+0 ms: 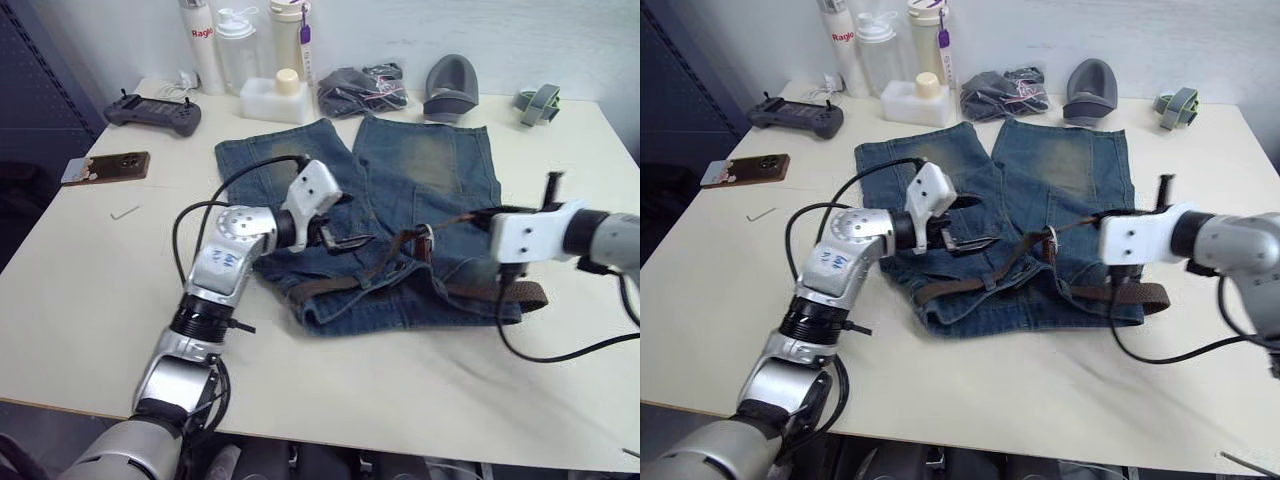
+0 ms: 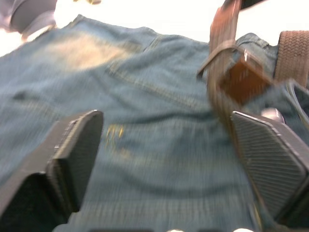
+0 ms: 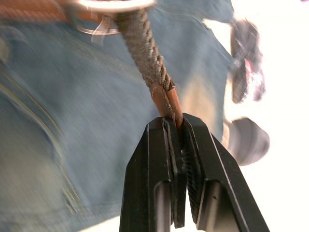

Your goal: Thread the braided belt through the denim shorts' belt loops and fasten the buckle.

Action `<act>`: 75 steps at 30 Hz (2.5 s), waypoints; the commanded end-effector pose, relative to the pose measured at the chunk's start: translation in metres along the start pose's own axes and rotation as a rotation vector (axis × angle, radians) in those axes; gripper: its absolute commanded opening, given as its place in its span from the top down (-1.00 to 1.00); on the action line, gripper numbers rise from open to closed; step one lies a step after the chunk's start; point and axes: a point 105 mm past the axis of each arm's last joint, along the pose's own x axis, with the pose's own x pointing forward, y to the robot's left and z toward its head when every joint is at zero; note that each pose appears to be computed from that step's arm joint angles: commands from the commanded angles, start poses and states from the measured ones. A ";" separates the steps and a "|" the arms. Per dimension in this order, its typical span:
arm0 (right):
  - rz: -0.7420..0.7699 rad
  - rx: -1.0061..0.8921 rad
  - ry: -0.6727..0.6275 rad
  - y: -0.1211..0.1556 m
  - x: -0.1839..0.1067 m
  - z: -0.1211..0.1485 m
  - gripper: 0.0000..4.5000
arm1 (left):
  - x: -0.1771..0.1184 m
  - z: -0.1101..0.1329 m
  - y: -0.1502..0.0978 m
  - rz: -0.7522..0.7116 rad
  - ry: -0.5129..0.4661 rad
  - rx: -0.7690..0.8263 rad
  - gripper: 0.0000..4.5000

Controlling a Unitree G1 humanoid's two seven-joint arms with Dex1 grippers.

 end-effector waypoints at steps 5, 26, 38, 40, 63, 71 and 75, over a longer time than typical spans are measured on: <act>-0.081 -0.075 -0.077 -0.040 -0.007 0.028 1.00 | 0.036 0.051 -0.033 -0.098 -0.152 0.055 -0.99; -0.083 -0.015 -0.054 -0.033 -0.006 0.037 1.00 | 0.086 0.062 -0.040 -0.015 -0.114 0.255 0.98; -0.117 0.392 0.022 0.003 -0.019 0.016 -0.50 | 0.081 0.049 -0.039 -0.033 -0.131 -0.257 1.00; -0.176 0.541 0.006 0.012 -0.018 0.014 -0.95 | 0.079 0.047 -0.039 -0.042 -0.141 -0.399 1.00; 0.197 1.250 -0.170 0.116 0.065 0.093 0.98 | 0.064 0.022 -0.025 0.034 -0.115 -0.862 1.00; 0.302 0.932 0.087 0.158 0.059 0.051 0.98 | 0.024 0.007 -0.009 0.044 -0.084 -0.911 1.00; 0.305 0.790 0.138 0.151 0.049 0.030 0.98 | 0.006 0.002 -0.004 0.064 -0.075 -0.938 1.00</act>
